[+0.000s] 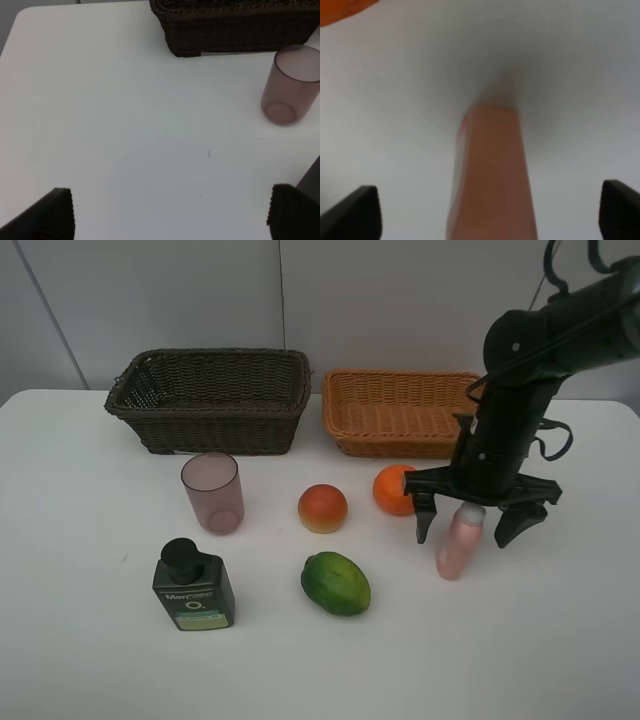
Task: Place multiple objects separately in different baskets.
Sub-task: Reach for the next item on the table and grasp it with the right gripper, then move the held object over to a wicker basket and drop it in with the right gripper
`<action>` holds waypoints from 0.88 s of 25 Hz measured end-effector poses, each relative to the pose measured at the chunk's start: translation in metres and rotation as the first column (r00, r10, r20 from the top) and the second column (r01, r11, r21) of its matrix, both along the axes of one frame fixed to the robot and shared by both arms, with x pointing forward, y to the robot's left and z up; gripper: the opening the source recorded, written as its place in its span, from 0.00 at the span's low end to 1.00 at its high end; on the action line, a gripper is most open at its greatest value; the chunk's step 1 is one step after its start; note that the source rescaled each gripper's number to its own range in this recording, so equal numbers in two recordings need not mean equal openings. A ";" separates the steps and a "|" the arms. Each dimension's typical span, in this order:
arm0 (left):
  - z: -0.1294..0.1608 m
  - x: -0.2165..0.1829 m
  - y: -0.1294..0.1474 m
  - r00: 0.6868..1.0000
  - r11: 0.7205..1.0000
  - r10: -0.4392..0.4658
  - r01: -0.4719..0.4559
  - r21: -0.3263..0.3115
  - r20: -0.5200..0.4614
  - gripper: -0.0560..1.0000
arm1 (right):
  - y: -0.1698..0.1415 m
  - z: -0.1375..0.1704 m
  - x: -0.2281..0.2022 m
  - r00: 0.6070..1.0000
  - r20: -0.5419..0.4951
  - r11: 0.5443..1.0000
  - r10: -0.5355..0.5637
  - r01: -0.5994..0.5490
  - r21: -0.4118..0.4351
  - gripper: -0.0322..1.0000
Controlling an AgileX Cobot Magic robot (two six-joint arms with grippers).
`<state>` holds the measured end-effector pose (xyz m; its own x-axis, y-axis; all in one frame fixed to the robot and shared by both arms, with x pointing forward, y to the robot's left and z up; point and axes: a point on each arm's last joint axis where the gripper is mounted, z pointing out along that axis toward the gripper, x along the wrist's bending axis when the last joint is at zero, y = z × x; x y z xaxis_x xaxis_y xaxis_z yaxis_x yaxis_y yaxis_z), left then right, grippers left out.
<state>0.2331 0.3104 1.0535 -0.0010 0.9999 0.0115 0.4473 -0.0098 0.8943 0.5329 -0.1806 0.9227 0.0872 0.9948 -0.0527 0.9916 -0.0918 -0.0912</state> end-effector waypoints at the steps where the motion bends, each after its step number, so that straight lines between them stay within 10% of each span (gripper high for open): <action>1: 0.000 0.000 0.000 1.000 1.000 0.000 0.000 0.000 0.000 1.00 | 0.000 -0.002 0.000 1.000 -0.004 1.000 -0.004 0.004 -0.002 0.82; 6: 0.000 0.000 0.000 1.000 1.000 0.000 0.000 0.000 0.000 1.00 | 0.000 -0.002 0.000 1.000 -0.006 1.000 -0.007 0.007 -0.003 0.04; 22: 0.000 0.000 0.000 1.000 1.000 0.000 0.000 0.000 0.000 1.00 | 0.001 -0.002 0.000 1.000 -0.007 1.000 -0.013 0.013 0.002 0.03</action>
